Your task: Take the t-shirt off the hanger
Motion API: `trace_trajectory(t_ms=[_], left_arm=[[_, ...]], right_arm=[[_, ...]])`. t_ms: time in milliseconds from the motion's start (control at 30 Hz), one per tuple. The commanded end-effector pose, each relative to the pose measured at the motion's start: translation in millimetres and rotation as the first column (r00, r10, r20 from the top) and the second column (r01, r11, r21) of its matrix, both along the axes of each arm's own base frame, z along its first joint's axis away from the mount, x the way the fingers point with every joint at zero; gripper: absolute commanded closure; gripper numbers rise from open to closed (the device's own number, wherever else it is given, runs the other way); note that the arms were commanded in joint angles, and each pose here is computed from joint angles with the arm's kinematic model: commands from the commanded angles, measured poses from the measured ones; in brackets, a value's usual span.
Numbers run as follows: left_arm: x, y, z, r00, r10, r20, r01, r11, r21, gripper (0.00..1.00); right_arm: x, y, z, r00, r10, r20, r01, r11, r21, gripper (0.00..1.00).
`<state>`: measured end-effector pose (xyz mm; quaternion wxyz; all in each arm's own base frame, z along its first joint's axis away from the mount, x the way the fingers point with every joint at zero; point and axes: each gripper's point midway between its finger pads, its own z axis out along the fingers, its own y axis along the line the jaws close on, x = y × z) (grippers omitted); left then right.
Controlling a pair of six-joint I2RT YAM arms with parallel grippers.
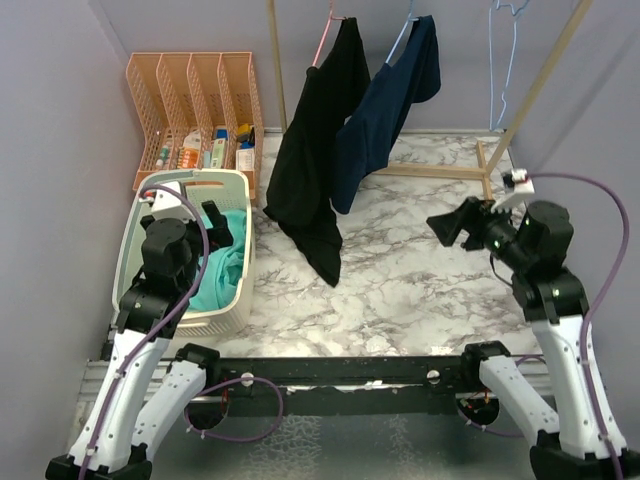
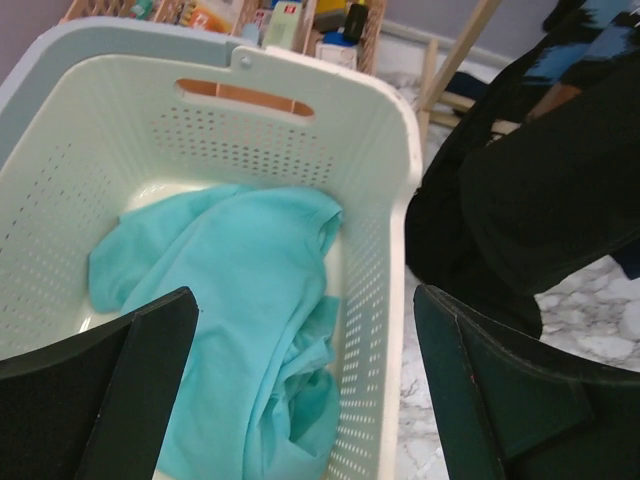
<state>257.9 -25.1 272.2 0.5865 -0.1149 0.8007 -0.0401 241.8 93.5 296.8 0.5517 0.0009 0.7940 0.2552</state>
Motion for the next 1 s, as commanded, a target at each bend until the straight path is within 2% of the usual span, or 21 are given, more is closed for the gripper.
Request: trace_trajectory(t_ms=[0,133,367,500,667,967], left_arm=[[11,-18,-19,0.996,-0.089,0.009,0.089,0.996,-0.018,0.13],[7,-22,-38,0.994,-0.114,0.001,0.114,0.993,-0.023,0.15],[0,-20,-18,0.989,-0.114,0.097,0.118,0.992,-0.040,0.15],[-3,-19,-12,0.986,-0.111,0.121,0.117,0.992,-0.039,0.16],[-5,-18,-7,0.983,-0.109,0.146,0.116,0.992,-0.042,0.16],[-6,-22,-5,0.978,-0.133,0.158,0.142,0.989,-0.049,0.16]], right_arm=[[25,37,57,0.970,0.225,0.090,-0.230,0.973,0.038,0.27],[50,48,99,0.955,0.267,0.128,-0.276,0.959,0.057,0.31],[110,75,157,0.963,0.216,0.161,-0.221,0.975,0.010,0.29],[153,86,170,0.978,0.146,0.150,-0.148,0.989,-0.002,0.25],[192,102,175,0.985,0.087,0.148,-0.088,0.996,-0.003,0.25],[220,136,169,0.987,0.075,0.144,-0.075,0.997,-0.005,0.28]])
